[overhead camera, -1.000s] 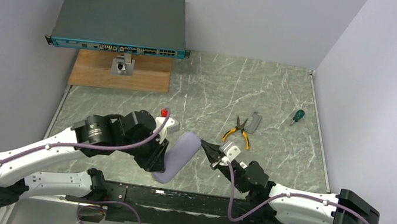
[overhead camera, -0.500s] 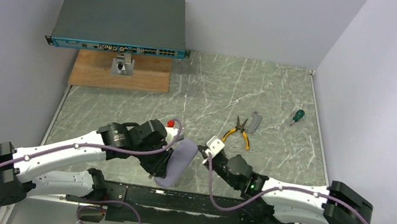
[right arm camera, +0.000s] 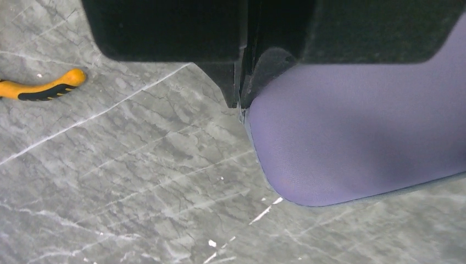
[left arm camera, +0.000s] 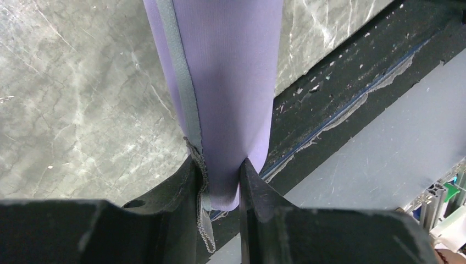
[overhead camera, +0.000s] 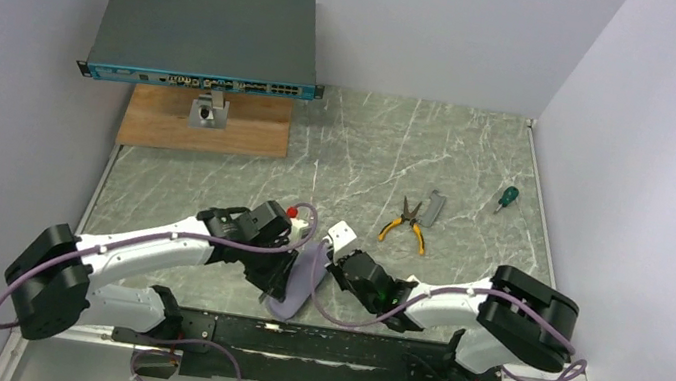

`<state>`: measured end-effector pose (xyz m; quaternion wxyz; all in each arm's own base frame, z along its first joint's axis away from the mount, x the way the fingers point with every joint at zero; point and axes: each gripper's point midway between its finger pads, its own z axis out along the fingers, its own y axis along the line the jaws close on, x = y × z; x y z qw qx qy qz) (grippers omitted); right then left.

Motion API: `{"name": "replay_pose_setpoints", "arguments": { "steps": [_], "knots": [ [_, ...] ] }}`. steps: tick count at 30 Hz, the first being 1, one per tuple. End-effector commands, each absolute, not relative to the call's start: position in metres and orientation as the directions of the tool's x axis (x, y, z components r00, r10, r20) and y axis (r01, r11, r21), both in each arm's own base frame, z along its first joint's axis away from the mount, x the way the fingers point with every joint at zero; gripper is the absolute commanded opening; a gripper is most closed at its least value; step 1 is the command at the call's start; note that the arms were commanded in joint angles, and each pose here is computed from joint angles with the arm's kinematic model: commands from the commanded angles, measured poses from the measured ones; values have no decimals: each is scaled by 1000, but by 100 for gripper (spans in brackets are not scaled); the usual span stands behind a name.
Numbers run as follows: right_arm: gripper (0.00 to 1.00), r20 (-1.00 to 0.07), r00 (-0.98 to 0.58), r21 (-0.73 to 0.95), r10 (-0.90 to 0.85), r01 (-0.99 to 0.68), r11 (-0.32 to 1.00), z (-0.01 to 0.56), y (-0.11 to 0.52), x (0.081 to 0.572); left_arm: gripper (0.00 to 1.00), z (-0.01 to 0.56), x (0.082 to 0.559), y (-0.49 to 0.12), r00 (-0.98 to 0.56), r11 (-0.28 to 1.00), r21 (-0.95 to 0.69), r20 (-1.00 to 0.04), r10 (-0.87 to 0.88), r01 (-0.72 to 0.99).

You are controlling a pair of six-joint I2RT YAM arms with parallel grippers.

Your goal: Open the umbrella

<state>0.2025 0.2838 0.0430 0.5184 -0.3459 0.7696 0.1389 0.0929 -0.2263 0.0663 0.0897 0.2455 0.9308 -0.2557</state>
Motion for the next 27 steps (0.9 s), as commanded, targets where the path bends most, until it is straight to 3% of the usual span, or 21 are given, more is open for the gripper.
{"name": "replay_pose_setpoints", "arguments": {
  "steps": [1, 2, 5, 7, 10, 18, 21, 27],
  "knots": [
    [0, -889, -293, -141, -352, -556, 819, 45, 280, 225, 6, 59, 105, -224, -887, 802, -382, -249, 390, 460],
    [0, -883, -305, -142, -358, -552, 822, 42, 280, 225, 14, 58, 107, -225, -888, 808, -373, -247, 387, 456],
    [0, -871, -335, -135, -359, -539, 831, 35, 277, 225, 54, 64, 113, -226, -892, 819, -364, -267, 365, 444],
    [0, -852, -381, -135, -358, -502, 854, 27, 267, 228, 76, 70, 118, -223, -893, 834, -343, -289, 345, 433],
    [0, -827, -434, -141, -358, -457, 878, 19, 255, 230, 86, 79, 122, -215, -902, 863, -312, -310, 302, 396],
    [0, -784, -529, -109, -326, -399, 911, 9, 239, 220, 60, 107, 96, -225, -918, 856, -426, -377, 126, 292],
    [0, -775, -543, -95, -322, -404, 910, 9, 239, 217, 45, 109, 82, -247, -920, 810, -516, -387, 71, 279],
    [0, -784, -547, -41, -293, -425, 904, 19, 243, 210, 33, 79, 75, -266, -935, 812, -543, -354, 12, 216]
  ]
}}
